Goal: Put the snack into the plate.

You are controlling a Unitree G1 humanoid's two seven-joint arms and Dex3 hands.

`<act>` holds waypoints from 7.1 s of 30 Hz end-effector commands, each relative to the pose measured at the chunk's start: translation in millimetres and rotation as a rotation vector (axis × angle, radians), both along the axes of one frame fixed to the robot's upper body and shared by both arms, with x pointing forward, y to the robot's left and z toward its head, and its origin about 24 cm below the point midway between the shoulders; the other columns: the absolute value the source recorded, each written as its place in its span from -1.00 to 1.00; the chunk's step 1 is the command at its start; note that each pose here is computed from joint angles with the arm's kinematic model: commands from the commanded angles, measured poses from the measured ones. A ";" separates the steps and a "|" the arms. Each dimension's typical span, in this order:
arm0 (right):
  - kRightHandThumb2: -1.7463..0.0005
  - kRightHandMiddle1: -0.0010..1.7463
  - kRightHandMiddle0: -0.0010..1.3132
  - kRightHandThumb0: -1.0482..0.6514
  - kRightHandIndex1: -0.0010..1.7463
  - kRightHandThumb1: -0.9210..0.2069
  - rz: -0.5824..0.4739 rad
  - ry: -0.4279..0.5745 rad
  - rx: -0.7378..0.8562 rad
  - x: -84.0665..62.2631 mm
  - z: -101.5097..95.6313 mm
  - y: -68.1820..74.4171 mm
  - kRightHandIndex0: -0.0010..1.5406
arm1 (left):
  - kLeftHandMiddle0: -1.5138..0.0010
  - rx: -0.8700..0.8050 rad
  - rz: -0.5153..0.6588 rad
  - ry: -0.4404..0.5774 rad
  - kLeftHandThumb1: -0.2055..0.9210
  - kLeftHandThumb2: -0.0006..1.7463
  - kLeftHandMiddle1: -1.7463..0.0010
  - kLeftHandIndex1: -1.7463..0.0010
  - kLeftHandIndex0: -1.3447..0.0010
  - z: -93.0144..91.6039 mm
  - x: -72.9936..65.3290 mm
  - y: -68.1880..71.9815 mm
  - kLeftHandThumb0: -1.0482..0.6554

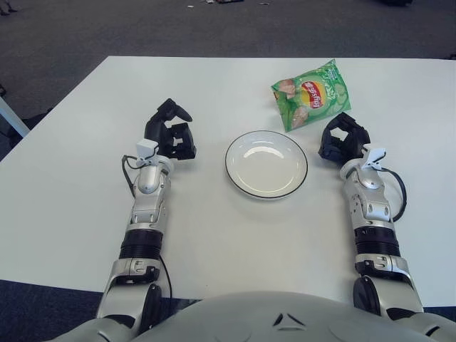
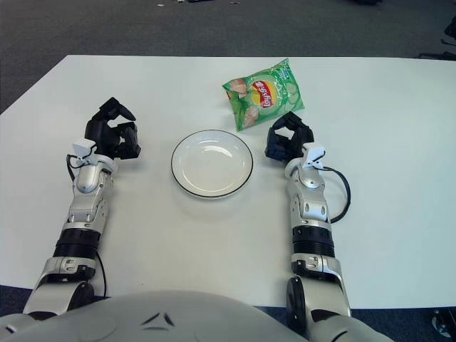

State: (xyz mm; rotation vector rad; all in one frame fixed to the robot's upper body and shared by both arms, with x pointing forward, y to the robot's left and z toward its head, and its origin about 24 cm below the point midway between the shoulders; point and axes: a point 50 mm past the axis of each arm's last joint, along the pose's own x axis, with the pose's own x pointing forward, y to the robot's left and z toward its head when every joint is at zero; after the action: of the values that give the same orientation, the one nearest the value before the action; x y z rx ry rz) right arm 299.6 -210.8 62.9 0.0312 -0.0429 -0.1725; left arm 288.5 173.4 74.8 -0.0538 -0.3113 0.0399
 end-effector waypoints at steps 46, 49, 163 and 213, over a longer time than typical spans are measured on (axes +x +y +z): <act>-0.53 1.00 -0.04 -0.34 1.00 0.10 -0.029 0.112 0.041 -12.7 -27.4 -3.1 0.68 | -0.77 -0.115 0.061 0.366 -0.25 0.64 -1.00 -1.00 -0.03 -65.9 -22.7 -16.2 -0.38; -0.53 1.00 -0.05 -0.34 1.00 0.09 -0.027 0.110 0.043 -12.2 -25.9 -3.7 0.69 | -0.78 -0.118 0.061 0.362 -0.23 0.63 -1.00 -1.00 -0.02 -66.0 -22.7 -16.7 -0.38; 0.52 -0.97 -1.00 -1.00 -1.00 -1.00 0.502 -0.261 -1.628 102.5 160.9 17.7 -1.00 | -0.79 -0.039 0.077 0.380 -0.31 0.69 -1.00 -1.00 -0.08 -60.6 -28.0 -22.9 -0.40; 0.34 -0.82 -1.00 -0.99 -1.00 -1.00 0.721 0.304 -1.554 100.7 65.9 11.1 -1.00 | -0.78 -0.029 0.074 0.252 -0.14 0.56 -1.00 -1.00 0.05 -51.5 -38.9 -15.7 -0.35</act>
State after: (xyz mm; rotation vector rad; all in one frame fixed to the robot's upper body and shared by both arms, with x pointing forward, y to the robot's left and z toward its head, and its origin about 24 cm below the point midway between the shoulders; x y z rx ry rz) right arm 404.3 -192.7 149.4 -1.5017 0.0601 0.6137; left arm 284.7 154.3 80.6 -0.0430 -0.2676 0.0873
